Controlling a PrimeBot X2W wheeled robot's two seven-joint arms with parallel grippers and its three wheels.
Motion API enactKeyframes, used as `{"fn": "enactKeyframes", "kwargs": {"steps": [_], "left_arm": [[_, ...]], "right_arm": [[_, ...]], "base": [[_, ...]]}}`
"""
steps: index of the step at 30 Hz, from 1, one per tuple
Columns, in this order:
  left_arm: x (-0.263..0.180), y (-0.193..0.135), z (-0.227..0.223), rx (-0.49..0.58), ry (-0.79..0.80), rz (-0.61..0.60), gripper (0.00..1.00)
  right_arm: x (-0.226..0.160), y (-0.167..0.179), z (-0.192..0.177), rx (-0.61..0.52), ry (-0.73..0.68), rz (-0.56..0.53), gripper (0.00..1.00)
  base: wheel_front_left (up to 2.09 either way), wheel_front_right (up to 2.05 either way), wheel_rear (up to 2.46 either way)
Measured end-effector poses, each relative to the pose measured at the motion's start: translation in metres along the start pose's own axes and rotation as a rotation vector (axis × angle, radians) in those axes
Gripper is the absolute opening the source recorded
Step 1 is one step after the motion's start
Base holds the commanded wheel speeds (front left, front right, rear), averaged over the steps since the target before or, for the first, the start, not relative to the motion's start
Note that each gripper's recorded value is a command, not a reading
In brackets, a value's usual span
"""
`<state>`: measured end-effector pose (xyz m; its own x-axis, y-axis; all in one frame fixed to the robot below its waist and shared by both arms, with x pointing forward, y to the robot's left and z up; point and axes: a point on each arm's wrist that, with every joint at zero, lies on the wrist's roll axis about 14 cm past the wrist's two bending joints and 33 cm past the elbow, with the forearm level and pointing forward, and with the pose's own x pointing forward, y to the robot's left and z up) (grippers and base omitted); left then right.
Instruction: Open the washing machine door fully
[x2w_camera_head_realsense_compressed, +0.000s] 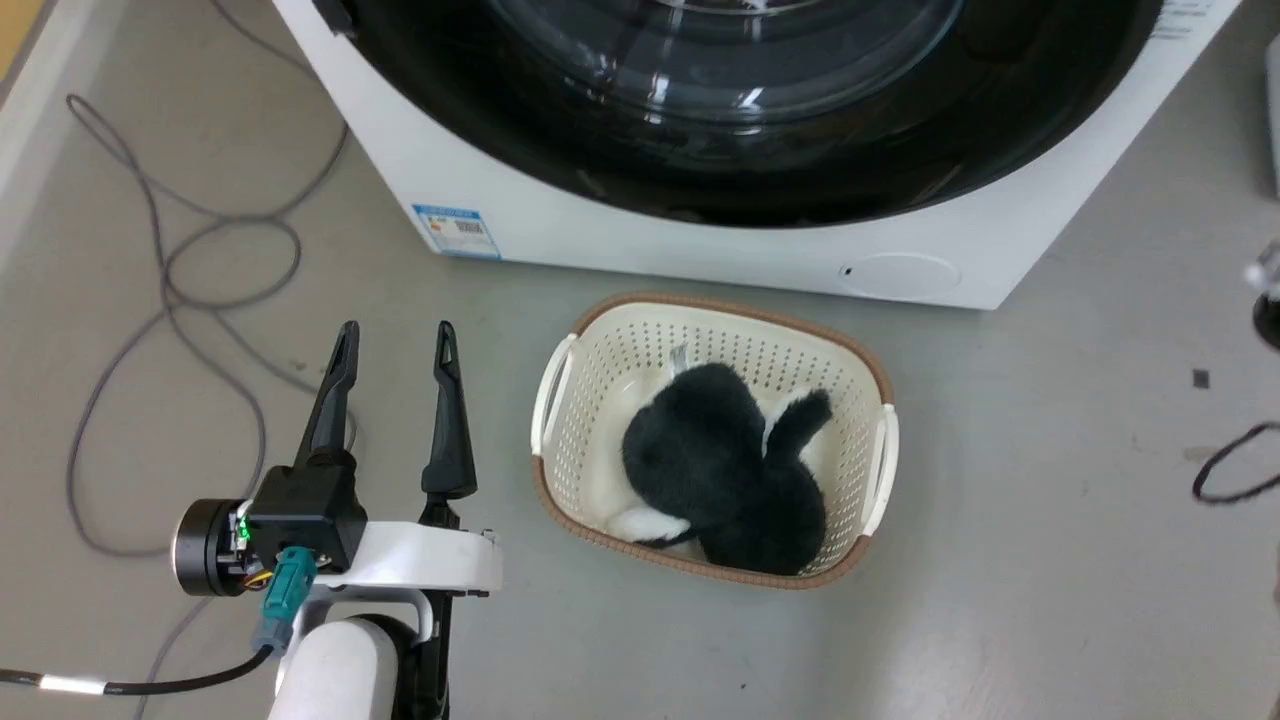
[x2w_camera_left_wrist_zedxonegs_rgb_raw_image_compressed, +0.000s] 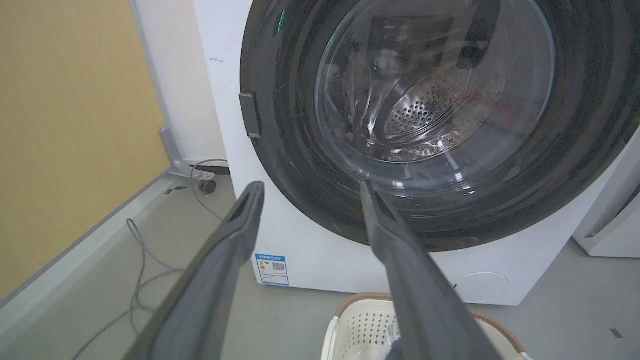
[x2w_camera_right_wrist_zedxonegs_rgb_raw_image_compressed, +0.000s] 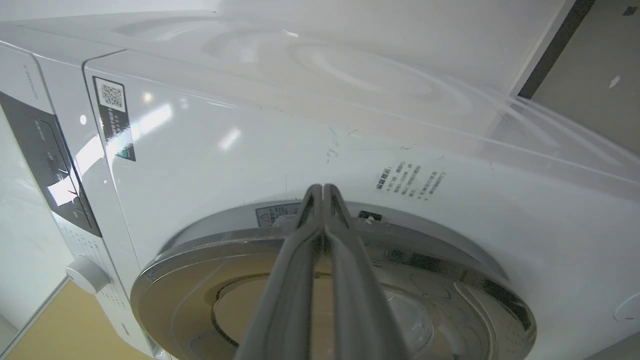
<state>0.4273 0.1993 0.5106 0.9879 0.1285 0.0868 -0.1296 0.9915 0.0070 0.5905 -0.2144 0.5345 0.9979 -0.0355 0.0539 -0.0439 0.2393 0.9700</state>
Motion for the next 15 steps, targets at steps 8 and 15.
{"fn": "enactKeyframes", "kwargs": {"steps": [8,15], "left_arm": [[0.009,0.004,-0.006,0.005,0.0,0.017,1.0],[0.016,0.004,-0.013,0.016,0.0,0.022,1.0]], "right_arm": [[0.039,0.005,-0.011,0.032,0.048,0.008,0.0],[0.063,0.006,-0.046,0.033,0.173,0.01,0.0]], "base": [[0.0,0.0,0.0],[0.0,0.0,0.0]]}}
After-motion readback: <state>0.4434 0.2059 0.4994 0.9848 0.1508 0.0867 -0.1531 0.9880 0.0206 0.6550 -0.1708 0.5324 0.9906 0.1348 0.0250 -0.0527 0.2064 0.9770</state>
